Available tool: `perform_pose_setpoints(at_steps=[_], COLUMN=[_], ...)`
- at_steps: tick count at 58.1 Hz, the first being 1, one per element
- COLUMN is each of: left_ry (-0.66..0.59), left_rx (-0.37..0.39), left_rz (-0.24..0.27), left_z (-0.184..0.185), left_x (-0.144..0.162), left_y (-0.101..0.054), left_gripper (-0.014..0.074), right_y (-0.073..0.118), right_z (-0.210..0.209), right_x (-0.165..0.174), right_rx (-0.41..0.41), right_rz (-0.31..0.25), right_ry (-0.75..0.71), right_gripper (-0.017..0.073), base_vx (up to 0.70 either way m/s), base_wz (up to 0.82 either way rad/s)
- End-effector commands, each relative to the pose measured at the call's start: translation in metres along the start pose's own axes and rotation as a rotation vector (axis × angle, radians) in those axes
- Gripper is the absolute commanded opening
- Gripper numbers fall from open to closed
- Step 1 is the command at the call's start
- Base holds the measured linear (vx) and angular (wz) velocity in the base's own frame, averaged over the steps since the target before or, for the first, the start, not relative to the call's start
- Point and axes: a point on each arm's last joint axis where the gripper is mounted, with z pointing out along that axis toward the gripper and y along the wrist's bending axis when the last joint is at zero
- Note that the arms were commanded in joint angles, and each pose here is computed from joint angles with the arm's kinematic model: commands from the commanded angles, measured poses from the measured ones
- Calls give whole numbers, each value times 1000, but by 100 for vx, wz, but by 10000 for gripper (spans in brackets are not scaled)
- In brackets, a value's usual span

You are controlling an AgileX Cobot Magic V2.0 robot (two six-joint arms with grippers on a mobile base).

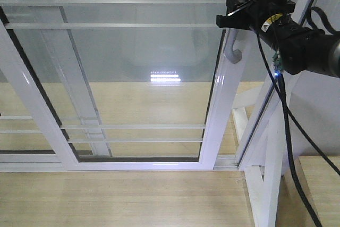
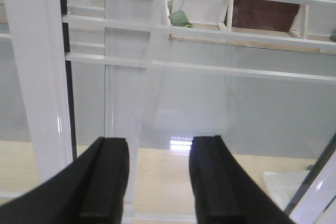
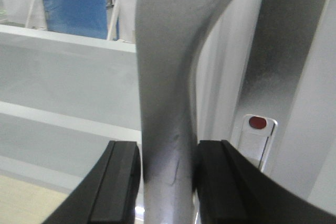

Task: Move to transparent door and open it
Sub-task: 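Pull the handle sideways with the right gripper, then release it, then reach the left gripper to the silver handle and grasp it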

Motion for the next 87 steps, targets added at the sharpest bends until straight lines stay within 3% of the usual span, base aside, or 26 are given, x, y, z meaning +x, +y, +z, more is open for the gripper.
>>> perform_pose_setpoints(at_steps=[1, 29, 34, 41, 48, 56, 70, 87], left_ry=[-116, -117, -117, -117, -118, -118, -109, -177], left_rx=[15, 15, 15, 15, 19, 42, 140, 306], left_rz=[-17, -17, -15, -12, 9, 35, 60, 76], left_z=[-1, -1, -1, -1, -2, -2, 14, 68], left_x=[-17, -17, -17, -17, -18, -17, -14, -18], left_y=[-2, -2, -2, -2, -3, -6, -22, -66], left_gripper=[413, 413, 413, 413, 413, 413, 434, 477], right_y=[16, 72, 69, 49, 34, 29, 27, 27], right_z=[-7, -17, -31, -56, -92, -141, -214, -246], right_x=[-38, -53, -67, -73, -64, -57, -50, -37], right_rx=[-52, -188, -183, -122, -73, -54, -32, -23], right_rz=[-35, -41, 15, 75, 28, -48, -38, -29], right_ry=[-164, -204, -230, -201, -95, -27, 8, 13], right_gripper=[320, 320, 320, 320, 320, 320, 320, 320], base_vx=[0, 0, 0, 0, 0, 0, 0, 0], base_wz=[0, 0, 0, 0, 0, 0, 0, 0])
